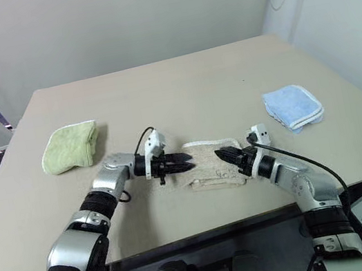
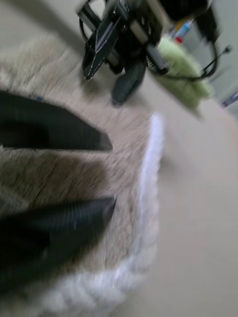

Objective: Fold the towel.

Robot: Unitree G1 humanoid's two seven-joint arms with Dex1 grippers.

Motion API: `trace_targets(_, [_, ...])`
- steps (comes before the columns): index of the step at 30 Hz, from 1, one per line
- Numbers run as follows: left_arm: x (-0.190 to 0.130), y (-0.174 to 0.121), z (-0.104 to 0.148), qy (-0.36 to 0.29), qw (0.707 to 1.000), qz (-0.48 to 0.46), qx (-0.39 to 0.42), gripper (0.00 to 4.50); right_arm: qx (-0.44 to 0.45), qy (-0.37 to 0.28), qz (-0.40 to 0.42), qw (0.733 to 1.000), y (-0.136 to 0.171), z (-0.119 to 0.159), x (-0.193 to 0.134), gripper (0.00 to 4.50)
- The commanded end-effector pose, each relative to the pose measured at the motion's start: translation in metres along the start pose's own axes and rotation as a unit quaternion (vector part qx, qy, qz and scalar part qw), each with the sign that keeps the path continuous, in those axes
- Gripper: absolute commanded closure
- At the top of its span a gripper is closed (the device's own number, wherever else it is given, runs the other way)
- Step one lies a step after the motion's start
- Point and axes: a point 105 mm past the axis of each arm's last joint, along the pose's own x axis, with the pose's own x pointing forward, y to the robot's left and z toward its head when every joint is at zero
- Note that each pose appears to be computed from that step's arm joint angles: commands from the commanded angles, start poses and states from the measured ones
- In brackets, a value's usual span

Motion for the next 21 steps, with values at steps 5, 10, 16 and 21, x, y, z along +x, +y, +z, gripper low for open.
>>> trace_targets(5, [-0.043, 0.007, 0.020, -0.038, 0.994, 0.031, -0.101, 0.26, -0.035, -0.030, 0.036, 0.998, 0.027, 0.034, -0.018, 0.43])
trace_targets(10, [-0.046, 0.002, 0.006, -0.016, 0.986, 0.046, -0.162, 0.00, 0.017, 0.018, -0.008, 1.000, 0.007, 0.027, -0.031, 0.05])
trace_targets(16, [-0.035, -0.009, -0.010, 0.023, 0.974, 0.051, -0.219, 0.00, 0.125, 0.020, -0.004, 0.992, -0.007, 0.044, -0.056, 0.05])
trace_targets(21, [-0.029, -0.019, -0.020, 0.046, 0.964, 0.050, -0.256, 0.00, 0.188, 0.026, -0.004, 0.982, -0.015, 0.050, -0.071, 0.05])
